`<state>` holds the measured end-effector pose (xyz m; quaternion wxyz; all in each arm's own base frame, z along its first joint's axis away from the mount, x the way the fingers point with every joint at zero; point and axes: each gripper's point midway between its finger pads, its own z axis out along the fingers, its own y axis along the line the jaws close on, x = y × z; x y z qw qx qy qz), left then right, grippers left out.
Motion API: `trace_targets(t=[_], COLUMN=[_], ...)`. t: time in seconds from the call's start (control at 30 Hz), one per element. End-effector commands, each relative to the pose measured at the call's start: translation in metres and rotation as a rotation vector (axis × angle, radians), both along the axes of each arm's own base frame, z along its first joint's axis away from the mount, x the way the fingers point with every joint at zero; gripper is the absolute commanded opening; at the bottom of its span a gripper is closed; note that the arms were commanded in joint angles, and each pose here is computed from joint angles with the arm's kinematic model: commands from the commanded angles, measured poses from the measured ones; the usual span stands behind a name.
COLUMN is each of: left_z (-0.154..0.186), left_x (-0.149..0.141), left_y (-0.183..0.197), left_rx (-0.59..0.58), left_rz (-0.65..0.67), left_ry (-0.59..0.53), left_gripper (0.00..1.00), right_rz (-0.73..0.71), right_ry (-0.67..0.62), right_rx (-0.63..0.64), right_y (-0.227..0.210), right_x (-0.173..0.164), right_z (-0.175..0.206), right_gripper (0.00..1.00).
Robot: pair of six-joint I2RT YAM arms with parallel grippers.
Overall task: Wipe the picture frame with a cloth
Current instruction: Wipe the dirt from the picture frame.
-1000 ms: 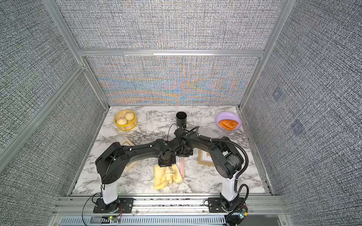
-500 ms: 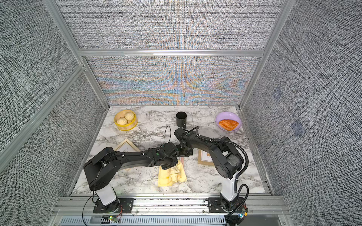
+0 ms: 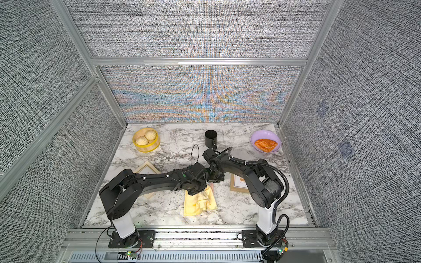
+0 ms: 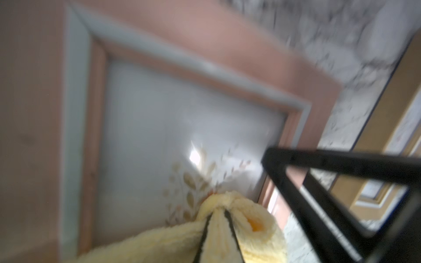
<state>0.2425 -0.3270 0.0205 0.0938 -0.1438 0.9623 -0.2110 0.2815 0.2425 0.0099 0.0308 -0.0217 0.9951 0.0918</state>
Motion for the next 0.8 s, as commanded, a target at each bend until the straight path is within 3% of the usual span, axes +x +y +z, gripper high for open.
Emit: trace_targets(t=[0.0, 0.13, 0.23, 0.43, 0.57, 0.77], left_z=[0.001, 0.003, -0.008, -0.03, -0.032, -0.025], left_x=[0.029, 0.043, 0.033, -0.03, -0.074, -0.108], left_y=[0.03, 0.019, 0.007, -0.001, 0.014, 0.046], left_rx=[0.114, 0.096, 0.085, 0.093, 0.114, 0.179], left_rz=[0.05, 0.018, -0.035, -0.129, -0.144, -0.141], left_ry=[-0.097, -0.1, -0.046, 0.173, 0.307, 0.402], left_gripper=[0.0, 0.0, 0.0, 0.0, 0.0, 0.0], right_rz=[0.002, 0.005, 0.006, 0.011, 0.014, 0.016], right_ry=[0.107, 0.113, 0.112, 0.112, 0.108, 0.111], right_rx=[-0.118, -0.117, -0.117, -0.115, -0.113, -0.111], right_y=[-0.025, -0.024, -0.023, -0.022, -0.021, -0.021], right_x=[-0.027, -0.027, -0.026, -0.025, -0.023, -0.021], right_z=[-0.022, -0.024, -0.023, -0.022, -0.021, -0.021], right_gripper=[0.12, 0.12, 0.12, 0.12, 0.12, 0.12])
